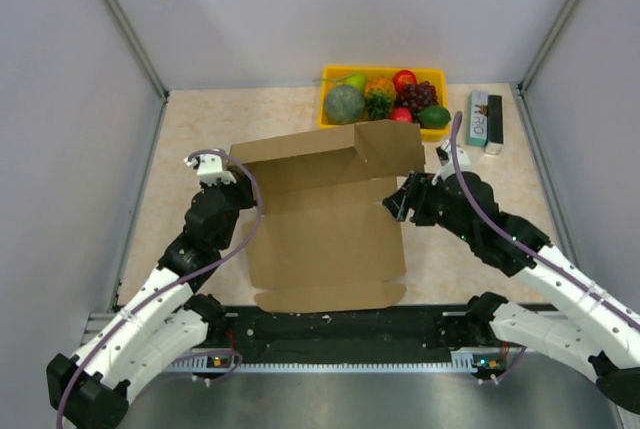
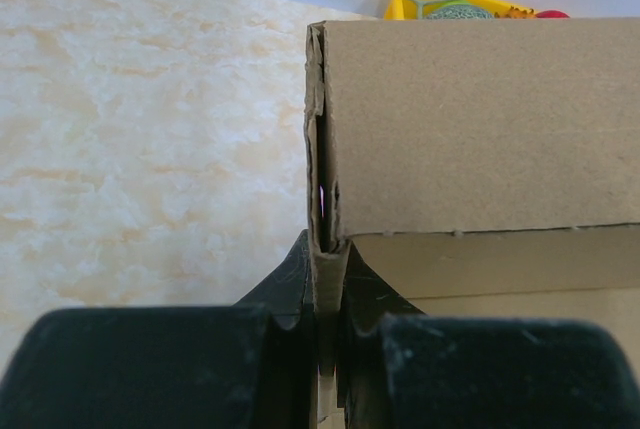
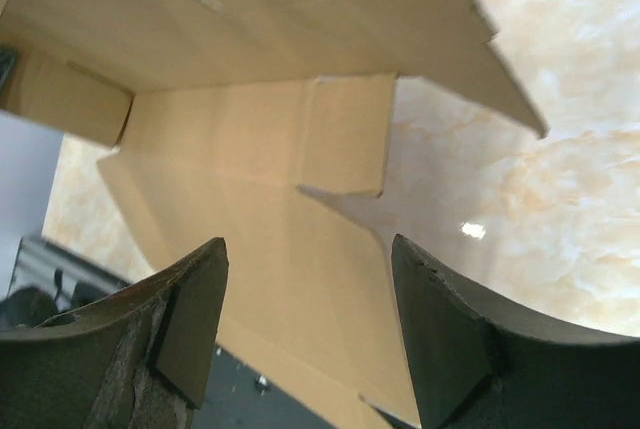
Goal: Fold the paper box
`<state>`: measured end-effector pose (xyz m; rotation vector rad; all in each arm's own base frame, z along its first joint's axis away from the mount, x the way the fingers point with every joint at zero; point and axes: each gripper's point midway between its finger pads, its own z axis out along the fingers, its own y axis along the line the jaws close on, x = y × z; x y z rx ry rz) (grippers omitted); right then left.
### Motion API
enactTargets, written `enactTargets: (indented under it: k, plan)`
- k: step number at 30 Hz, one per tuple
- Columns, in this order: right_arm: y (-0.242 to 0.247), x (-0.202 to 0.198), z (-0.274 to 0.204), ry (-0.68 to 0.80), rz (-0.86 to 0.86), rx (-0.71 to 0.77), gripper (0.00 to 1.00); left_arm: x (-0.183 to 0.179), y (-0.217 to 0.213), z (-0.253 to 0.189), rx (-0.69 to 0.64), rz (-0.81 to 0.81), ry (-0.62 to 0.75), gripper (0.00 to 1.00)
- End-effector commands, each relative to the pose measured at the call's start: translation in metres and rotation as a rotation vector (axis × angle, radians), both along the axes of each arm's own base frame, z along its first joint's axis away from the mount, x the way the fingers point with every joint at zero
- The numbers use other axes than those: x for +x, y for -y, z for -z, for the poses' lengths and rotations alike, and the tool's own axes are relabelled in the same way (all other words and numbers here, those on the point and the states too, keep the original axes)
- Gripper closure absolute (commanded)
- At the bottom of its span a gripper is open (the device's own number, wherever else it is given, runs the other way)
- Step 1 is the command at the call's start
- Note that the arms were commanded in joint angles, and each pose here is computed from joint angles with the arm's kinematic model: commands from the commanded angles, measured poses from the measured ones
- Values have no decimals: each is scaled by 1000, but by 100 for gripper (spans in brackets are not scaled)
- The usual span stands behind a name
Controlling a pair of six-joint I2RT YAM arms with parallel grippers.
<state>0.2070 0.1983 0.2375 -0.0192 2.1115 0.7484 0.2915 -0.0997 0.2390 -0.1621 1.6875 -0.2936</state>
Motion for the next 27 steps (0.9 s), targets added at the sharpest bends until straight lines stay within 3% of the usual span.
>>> enactTargets:
  k: [1, 6, 12, 24, 27]
  plan:
    - [13, 30, -10, 74, 201, 19, 34, 2, 5, -19, -63, 9, 53, 100]
    - [9, 41, 4, 101, 207, 3, 34, 0, 4, -21, -60, 10, 59, 100]
    - [-3, 48, 2, 169, 184, 40, 40, -2, 4, -22, -57, 17, 65, 100]
    - [-26, 49, 0, 165, 145, 54, 56, 0, 5, -16, -53, 18, 55, 100]
    - [-32, 47, -3, 195, 138, 23, 55, 1, 5, -14, -41, 20, 51, 100]
